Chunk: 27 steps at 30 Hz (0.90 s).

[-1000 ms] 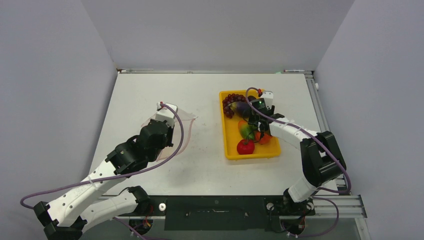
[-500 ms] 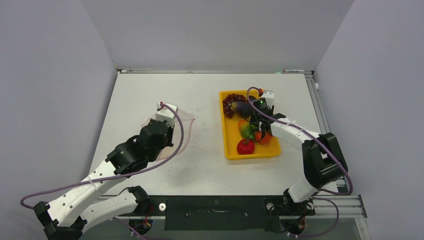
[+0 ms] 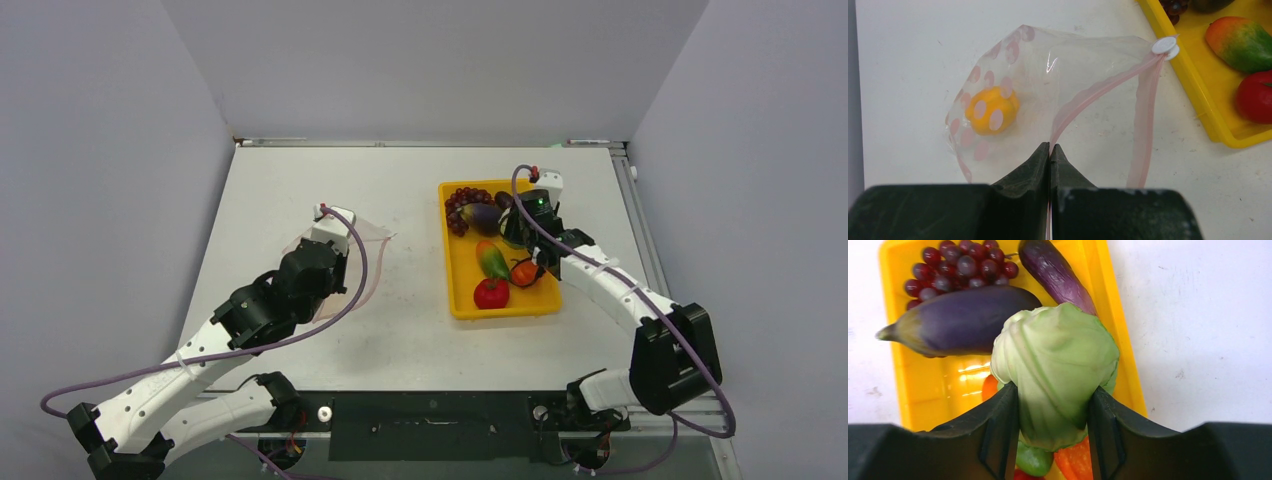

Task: Place the food in the zip-top bag and seal the zipper
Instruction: Pick up the fake vegetable from the bin.

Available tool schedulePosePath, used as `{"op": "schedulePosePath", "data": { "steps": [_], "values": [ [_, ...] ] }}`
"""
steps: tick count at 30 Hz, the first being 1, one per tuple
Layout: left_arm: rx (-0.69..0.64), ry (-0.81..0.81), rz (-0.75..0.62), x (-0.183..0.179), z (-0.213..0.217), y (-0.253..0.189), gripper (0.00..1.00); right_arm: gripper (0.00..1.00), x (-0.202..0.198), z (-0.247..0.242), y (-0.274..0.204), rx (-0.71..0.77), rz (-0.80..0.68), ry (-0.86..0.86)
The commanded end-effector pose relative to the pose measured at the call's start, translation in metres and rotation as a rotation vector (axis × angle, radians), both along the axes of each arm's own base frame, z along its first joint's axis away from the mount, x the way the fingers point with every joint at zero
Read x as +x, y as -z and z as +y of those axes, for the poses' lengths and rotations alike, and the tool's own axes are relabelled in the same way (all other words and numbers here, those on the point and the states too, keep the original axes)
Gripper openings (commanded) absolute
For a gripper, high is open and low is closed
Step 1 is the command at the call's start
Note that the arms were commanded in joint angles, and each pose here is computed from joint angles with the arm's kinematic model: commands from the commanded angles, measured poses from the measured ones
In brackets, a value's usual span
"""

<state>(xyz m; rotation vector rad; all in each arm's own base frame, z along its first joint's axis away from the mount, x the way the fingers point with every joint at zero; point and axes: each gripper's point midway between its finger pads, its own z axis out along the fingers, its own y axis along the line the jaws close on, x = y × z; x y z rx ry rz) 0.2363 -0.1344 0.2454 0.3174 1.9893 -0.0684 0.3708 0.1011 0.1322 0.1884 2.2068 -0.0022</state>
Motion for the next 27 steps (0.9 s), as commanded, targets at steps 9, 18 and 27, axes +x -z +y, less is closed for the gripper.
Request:
{"op": "schedulePosePath", "data": {
  "steps": [9,18,27],
  "values": [
    [-0.045,0.000,-0.041,0.006,-0.005,-0.013,0.00,0.21,-0.018,0.043,-0.083,0.193,-0.185,-0.171],
    [-0.047,0.000,-0.042,0.005,-0.004,-0.014,0.00,0.21,-0.056,0.096,-0.130,0.284,-0.270,-0.396],
    [-0.055,0.003,-0.048,0.004,-0.004,-0.016,0.00,0.21,-0.098,0.148,-0.166,0.410,-0.331,-0.656]
  ]
}}
